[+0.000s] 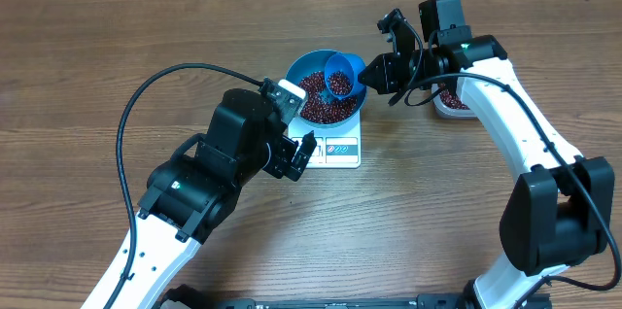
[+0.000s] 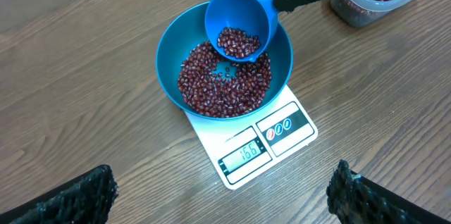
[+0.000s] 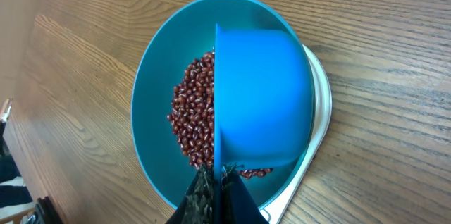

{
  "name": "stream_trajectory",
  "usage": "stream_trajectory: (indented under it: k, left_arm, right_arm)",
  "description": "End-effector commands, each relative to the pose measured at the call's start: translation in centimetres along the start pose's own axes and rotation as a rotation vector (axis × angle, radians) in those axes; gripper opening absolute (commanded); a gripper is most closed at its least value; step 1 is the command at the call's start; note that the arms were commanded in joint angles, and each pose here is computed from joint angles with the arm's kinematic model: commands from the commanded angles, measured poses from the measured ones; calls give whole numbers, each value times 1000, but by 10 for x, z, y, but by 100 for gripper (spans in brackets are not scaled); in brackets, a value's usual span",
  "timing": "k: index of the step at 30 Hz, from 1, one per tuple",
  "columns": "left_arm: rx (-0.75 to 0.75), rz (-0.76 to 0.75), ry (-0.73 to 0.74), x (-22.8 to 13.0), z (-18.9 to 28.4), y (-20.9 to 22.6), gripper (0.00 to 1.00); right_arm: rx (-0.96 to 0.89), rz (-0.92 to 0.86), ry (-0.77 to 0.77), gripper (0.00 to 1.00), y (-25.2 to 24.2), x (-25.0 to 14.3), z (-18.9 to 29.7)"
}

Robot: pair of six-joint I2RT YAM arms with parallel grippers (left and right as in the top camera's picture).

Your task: Scoop item into bowl and weigh 150g on scale

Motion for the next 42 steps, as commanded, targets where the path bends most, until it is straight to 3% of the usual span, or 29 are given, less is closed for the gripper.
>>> stream_trajectory:
  k: [1, 25, 37, 42]
  left_arm:
    - [9, 9, 1, 0, 0, 2, 99]
    - [9, 9, 1, 0, 0, 2, 100]
    - [9, 9, 1, 0, 0, 2, 100]
    - [9, 9, 1, 0, 0, 2, 99]
  right_arm:
    - [21, 2, 0, 4, 0, 1, 1]
    - [163, 36, -7, 4, 28, 12, 18]
    - [166, 64, -41, 4, 46, 11, 43]
    - [88, 94, -81, 4, 54, 8, 53]
Point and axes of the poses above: each gripper's point midway between its finger pads, its own z axis back along the fingers, its own y axis along the line the jaws close on, x = y × z, the point moved 8 cm from there along z, back along the fingers, and after that the axes turned 12 degrees about -z, right-handed, at the moved point
